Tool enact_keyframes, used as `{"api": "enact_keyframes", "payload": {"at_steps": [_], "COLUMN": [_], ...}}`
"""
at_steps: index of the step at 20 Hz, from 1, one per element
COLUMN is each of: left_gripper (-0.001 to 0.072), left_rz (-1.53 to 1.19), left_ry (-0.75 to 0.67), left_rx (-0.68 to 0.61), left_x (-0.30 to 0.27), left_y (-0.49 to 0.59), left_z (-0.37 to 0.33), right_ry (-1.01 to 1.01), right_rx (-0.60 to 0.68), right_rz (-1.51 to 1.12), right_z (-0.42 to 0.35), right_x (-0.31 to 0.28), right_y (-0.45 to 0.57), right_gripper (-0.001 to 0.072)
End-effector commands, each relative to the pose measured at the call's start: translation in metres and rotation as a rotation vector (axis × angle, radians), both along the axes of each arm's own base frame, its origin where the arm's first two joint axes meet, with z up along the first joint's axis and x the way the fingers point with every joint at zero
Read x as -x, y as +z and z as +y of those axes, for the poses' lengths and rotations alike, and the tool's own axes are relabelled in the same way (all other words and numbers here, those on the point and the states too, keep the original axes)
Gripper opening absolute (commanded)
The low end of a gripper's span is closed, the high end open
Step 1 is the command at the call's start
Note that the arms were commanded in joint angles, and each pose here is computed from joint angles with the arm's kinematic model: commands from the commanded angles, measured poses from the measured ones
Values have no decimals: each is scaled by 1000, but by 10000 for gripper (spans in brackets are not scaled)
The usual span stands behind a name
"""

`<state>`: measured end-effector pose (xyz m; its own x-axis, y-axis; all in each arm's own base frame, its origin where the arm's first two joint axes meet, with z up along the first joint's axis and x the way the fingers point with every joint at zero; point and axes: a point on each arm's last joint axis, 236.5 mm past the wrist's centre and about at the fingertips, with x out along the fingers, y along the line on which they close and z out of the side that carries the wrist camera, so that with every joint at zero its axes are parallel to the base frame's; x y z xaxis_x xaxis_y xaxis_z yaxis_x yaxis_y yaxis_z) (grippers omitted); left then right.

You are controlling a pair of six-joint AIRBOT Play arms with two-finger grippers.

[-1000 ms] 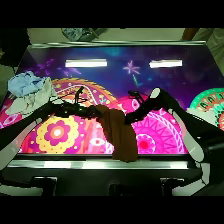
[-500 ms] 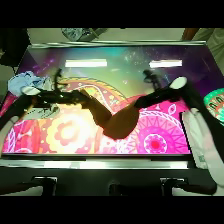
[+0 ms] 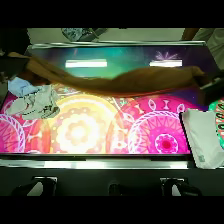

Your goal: Fold the shirts.

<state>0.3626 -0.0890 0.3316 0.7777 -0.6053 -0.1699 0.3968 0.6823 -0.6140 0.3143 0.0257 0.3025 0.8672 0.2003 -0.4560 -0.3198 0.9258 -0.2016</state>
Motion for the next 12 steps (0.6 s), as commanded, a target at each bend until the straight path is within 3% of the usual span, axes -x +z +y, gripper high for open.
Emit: {"api": "enact_keyframes", "payload": {"at_steps": [1,5,8,12], "left_gripper": [29,30,30,29], "left_rz": [15,436,621,741], "left_ry": [80,95,-13,-132], "left_rx": [-107,-319,-282,-287], "left_x": [28,49,73,83], "left_y": [0,-132,-203,-271], "left_z": [14,49,28,-5], "right_ry": [-120,-95,-38,-63], "right_rx": [117,115,38,-26], "right_rz": [163,630,790,765], "right_z": [-30,-32,-15,-13], "right_x": [67,118,129,99], "right_y": [-25,-144,-213,-256], "right_gripper": [44,43,42,44]}}
